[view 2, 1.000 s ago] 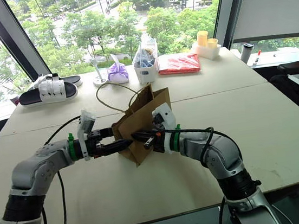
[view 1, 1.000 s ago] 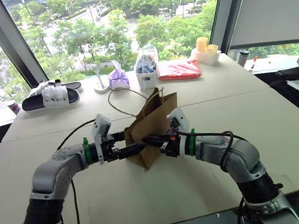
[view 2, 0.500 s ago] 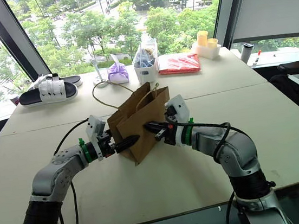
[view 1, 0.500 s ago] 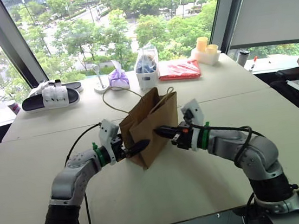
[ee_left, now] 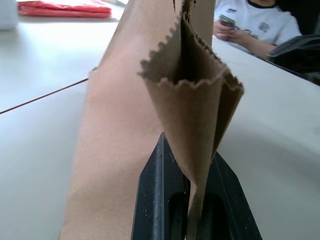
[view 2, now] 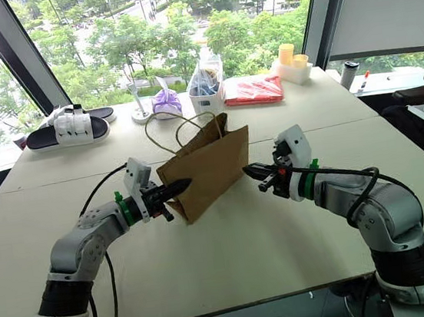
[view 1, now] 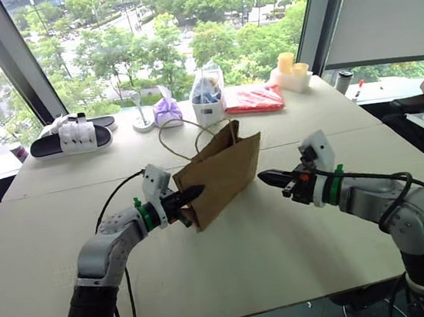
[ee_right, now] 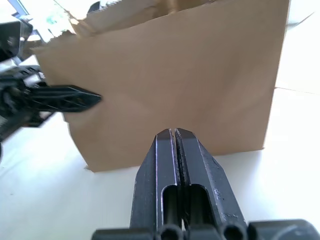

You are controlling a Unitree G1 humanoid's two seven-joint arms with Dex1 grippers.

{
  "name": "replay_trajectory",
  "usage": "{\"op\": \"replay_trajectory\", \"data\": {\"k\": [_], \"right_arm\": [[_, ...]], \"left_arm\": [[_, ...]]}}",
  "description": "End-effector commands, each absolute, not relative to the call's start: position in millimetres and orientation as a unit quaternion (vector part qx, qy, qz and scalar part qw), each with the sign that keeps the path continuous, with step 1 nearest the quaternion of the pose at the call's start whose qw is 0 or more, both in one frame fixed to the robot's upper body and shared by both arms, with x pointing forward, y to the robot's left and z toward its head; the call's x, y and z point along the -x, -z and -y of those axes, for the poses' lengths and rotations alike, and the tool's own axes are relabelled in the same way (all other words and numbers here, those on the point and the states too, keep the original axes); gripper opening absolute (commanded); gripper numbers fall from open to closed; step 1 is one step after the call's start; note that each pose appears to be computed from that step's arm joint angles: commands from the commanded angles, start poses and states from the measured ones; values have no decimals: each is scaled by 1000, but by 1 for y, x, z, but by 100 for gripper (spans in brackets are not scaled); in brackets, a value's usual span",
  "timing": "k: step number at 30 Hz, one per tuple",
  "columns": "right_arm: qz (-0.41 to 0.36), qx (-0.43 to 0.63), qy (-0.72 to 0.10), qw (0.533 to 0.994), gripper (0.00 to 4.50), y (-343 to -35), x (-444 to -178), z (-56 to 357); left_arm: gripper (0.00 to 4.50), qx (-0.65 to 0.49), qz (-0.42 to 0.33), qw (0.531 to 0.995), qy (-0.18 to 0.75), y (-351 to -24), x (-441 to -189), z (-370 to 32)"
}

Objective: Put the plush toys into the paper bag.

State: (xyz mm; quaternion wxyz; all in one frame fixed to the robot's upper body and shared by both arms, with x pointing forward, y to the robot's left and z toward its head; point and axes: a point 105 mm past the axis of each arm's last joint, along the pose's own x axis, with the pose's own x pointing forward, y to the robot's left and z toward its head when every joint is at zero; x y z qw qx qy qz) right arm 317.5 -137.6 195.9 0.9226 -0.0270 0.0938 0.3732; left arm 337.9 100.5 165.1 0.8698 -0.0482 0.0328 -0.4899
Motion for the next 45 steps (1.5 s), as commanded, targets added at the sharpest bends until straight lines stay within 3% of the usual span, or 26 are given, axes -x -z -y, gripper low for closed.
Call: {"op": "replay_trajectory", "data": {"k": [1, 6, 10, 16, 25, 28, 34, 35, 45], "right_arm": [[-73, 48, -364, 927, 0, -207, -320, 154], [-90, 79, -303, 945, 0, -212, -317, 210], [-114, 96, -290, 945, 0, -213, -292, 237], [-124, 98, -294, 943, 0, -212, -272, 238], [-122, 98, -288, 945, 0, -211, -269, 232], [-121, 100, -297, 942, 0, -211, -271, 227], [-120, 108, -317, 934, 0, -215, -275, 220], [-121, 111, -320, 933, 0, -216, -276, 220], [-139, 165, -377, 901, 0, -220, -261, 206]], "left_arm": [[5, 41, 3, 817, 575, -195, -326, -94], [5, 50, -18, 723, 689, -223, -312, -92], [5, 5, -66, 681, 729, -207, -317, -97], [5, -15, -107, 672, 733, -175, -340, -97], [5, -33, -115, 712, 692, -150, -359, -103], [90, -29, -110, 722, 682, -152, -359, -110], [400, -40, -96, 738, 666, -160, -352, -124], [427, -46, -93, 743, 661, -163, -350, -128], [440, -62, -77, 792, 603, -204, -312, -175]]}}
